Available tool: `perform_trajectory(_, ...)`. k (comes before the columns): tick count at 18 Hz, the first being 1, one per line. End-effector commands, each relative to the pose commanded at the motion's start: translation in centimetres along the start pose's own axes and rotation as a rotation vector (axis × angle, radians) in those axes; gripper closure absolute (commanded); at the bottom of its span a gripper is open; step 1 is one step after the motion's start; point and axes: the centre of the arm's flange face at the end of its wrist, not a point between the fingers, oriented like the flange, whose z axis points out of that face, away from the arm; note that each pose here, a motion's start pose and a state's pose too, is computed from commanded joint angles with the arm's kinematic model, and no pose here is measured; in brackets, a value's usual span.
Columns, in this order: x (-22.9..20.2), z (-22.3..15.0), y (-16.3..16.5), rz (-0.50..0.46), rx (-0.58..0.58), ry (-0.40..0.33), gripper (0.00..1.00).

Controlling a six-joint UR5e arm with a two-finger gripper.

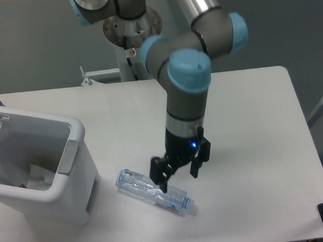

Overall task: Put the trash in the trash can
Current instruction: 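Move the gripper to the cap end of the water bottle, then lower the gripper and close it on the bottle cap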

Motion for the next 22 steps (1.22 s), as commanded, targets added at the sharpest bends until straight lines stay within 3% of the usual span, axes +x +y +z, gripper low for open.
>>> perform_trajectory(8,-0.5,4.0,-0.7,-0.23,-0.028,-0.038,0.08)
perform_trajectory(14,-0.9,6.6,-2.0,-0.275,-0.013,-0.107,0.07)
perform_trajectory(22,-1.1,11.9,-1.5,-0.258,-0.048,-0.185,0.07)
